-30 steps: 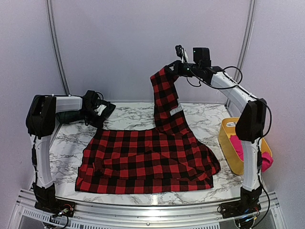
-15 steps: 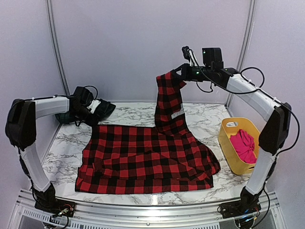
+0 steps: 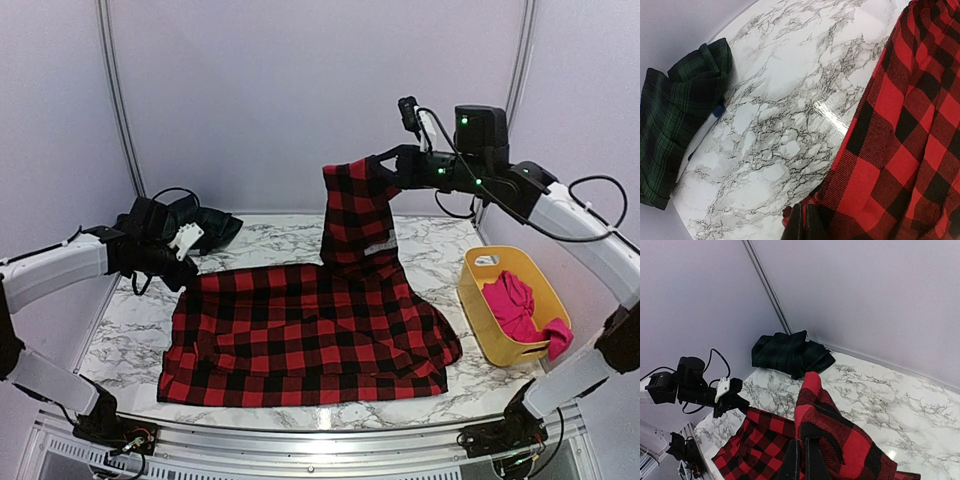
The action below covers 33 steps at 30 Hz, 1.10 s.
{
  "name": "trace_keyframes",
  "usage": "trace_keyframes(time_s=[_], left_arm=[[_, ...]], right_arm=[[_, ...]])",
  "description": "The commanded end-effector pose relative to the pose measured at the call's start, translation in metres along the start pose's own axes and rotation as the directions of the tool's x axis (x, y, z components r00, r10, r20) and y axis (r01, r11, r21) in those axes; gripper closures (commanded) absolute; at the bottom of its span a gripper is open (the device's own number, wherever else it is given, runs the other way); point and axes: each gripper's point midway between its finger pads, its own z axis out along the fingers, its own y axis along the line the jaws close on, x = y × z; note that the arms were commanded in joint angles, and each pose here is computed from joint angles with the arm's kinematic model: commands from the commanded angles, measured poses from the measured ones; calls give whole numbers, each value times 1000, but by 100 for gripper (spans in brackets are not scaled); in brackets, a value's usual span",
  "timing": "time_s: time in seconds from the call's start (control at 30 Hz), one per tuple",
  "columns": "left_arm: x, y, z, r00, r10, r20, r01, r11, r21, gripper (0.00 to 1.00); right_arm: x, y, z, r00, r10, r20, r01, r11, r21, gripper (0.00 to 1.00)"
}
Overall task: Fold and stack the mixed laundry pile
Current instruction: Pick up the 1/3-folded T-shirt from the center of the board, then fold the 1/3-folded T-shirt at the center of the board.
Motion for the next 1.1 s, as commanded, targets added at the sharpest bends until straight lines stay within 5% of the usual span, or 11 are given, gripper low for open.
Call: trace_keyframes(time_s=[0.0,0.3,0.37,0.5,0.63,0.93,1.07], left_arm=[[18,-13,-16,998,63,-4,-63,998,-18,100],[56,-30,-40,987,161,-26,-162,985,-59,96],[57,-24,-48,990,139,-16,-140,984,-107,72],[49,-2,-64,998,59,30,-51,971,-235,43],[35,11,-75,996,-25,82,47,957,-285,2],[-27,10,-108,921,-184,343,250,955,-159,1],[-41,4,-117,881,-241,408,300,950,-85,1]], right_arm=[[10,23,-29,999,39,23,-39,999,14,100],[89,75,-56,988,129,-81,-134,990,-49,100],[101,87,-59,984,142,-108,-151,986,-77,100],[124,112,-64,974,153,-167,-176,976,-130,100],[146,141,-71,963,150,-224,-194,962,-190,100],[172,123,-62,958,135,-254,-163,983,-90,100],[210,103,-47,930,81,-359,-108,993,-55,100]])
